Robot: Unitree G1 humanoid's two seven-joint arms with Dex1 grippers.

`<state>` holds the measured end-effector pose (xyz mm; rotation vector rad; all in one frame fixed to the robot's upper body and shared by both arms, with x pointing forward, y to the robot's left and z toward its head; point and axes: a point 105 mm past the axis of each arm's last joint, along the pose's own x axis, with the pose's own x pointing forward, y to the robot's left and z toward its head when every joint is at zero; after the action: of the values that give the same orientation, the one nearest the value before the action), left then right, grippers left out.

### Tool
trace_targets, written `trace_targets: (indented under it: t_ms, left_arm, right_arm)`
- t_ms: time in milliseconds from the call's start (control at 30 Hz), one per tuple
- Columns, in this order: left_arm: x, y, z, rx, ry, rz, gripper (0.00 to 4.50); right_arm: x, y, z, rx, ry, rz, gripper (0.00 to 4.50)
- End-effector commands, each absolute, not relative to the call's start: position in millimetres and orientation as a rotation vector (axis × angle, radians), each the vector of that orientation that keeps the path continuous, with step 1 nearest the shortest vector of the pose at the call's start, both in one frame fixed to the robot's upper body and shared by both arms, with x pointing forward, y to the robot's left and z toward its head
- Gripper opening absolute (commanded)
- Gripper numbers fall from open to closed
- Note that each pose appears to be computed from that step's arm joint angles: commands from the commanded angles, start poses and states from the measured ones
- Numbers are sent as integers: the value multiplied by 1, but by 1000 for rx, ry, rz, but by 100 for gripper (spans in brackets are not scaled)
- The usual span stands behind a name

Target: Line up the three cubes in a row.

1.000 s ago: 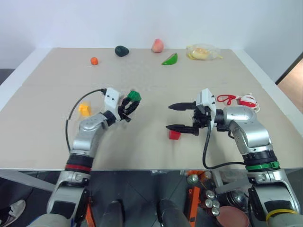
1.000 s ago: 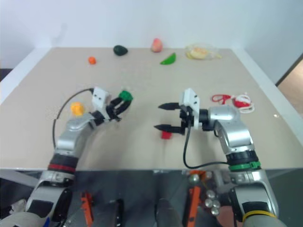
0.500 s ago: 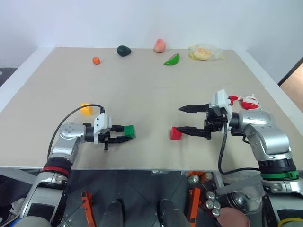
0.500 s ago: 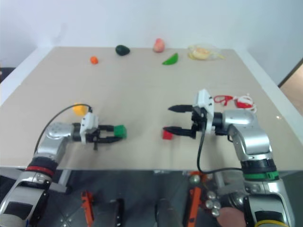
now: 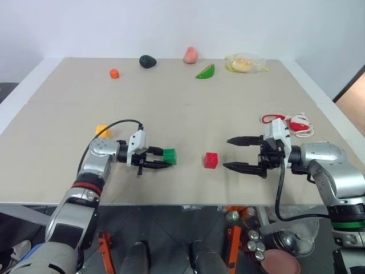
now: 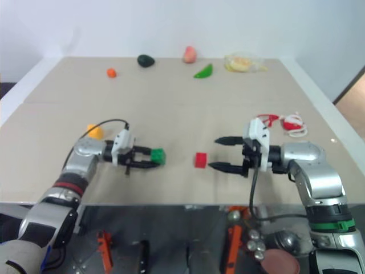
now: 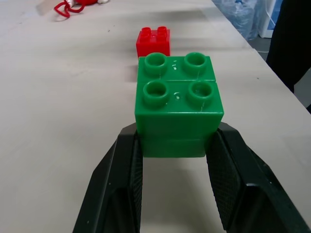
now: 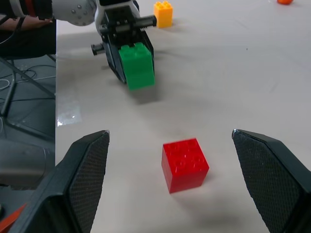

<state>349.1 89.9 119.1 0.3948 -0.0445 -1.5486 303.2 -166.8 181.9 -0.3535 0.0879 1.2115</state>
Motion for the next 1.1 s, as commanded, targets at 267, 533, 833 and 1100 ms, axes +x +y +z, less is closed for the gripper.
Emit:
trace_targets:
  t_ms: [267,533,833,1100]
  left_arm:
    - [362,80,108,526,-1,-1511,128]
    - [366,70,111,521,-10,-1502,128]
    - [369,57,118,427,-21,-1510,128]
    - [371,47,116,433,-15,-1499,128]
  right_arm:
    - [298,-162,193,-359,27,1211,418]
    - [299,-162,194,-359,24,1202,418]
    - [299,-161,194,-359,23,1199,418]
    - [299,-160,194,-358,21,1200,418]
